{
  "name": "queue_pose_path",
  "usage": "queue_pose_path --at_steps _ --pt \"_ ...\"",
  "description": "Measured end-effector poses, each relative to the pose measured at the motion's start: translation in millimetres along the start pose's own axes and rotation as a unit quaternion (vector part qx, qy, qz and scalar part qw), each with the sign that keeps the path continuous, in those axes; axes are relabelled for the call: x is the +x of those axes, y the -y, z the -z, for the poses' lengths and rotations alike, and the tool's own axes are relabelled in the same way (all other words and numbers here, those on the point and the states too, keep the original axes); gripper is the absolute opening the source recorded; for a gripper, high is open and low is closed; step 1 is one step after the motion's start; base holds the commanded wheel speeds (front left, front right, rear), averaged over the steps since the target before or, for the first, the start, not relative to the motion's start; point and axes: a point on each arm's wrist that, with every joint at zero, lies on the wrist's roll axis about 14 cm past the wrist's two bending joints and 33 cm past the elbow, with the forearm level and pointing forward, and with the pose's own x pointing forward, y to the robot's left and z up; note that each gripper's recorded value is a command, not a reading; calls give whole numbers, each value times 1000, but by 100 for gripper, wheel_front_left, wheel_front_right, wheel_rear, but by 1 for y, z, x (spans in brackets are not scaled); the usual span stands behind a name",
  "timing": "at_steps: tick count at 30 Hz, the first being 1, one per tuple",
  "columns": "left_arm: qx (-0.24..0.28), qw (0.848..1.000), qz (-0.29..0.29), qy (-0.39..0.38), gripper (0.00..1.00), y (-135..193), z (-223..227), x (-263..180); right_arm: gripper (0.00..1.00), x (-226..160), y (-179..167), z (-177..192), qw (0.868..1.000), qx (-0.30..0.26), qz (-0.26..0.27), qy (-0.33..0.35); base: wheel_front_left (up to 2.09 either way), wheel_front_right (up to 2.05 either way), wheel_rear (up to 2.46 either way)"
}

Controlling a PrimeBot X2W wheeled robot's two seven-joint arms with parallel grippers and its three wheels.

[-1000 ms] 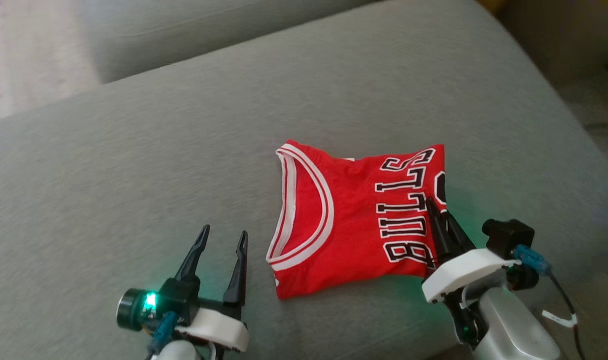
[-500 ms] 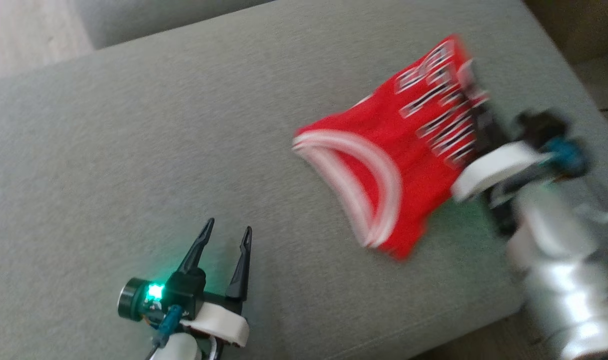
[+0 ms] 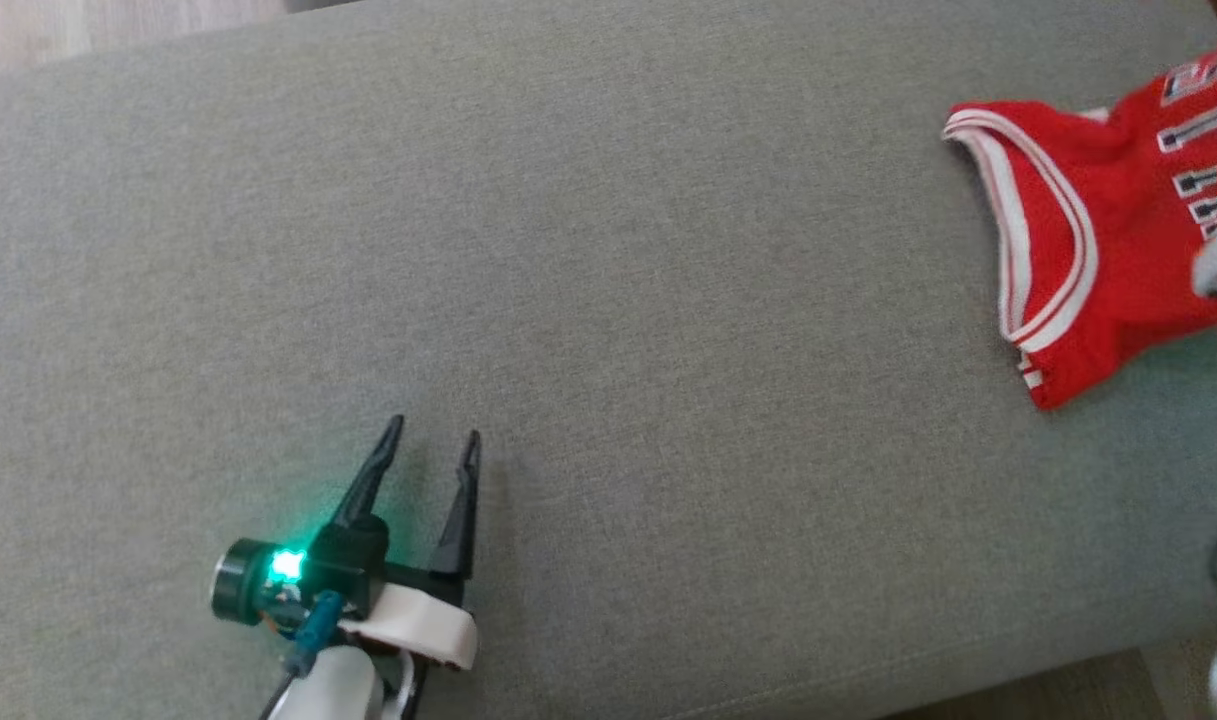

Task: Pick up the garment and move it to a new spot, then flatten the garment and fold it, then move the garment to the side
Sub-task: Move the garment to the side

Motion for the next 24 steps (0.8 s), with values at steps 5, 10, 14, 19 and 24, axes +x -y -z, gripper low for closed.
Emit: queue_pose_path --at_steps 5,10,14,19,24 --pt "3 1000 -26 12 100 -14 -9 -3 100 1 -57 -38 997 23 -50 58 0 0 0" --pt "7 997 -68 29 100 -36 -21 -12 100 -17 -118 -83 982 53 -121 134 0 0 0" --pt "7 994 -106 36 100 -56 -26 -28 100 -47 -156 -48 976 78 -172 105 0 0 0" --pt "4 990 -139 37 100 -73 -25 -46 100 -74 -187 -21 969 92 -215 77 0 0 0" --pt "2 984 -171 51 100 -88 -33 -65 100 -97 -208 -12 959 132 -243 63 0 0 0"
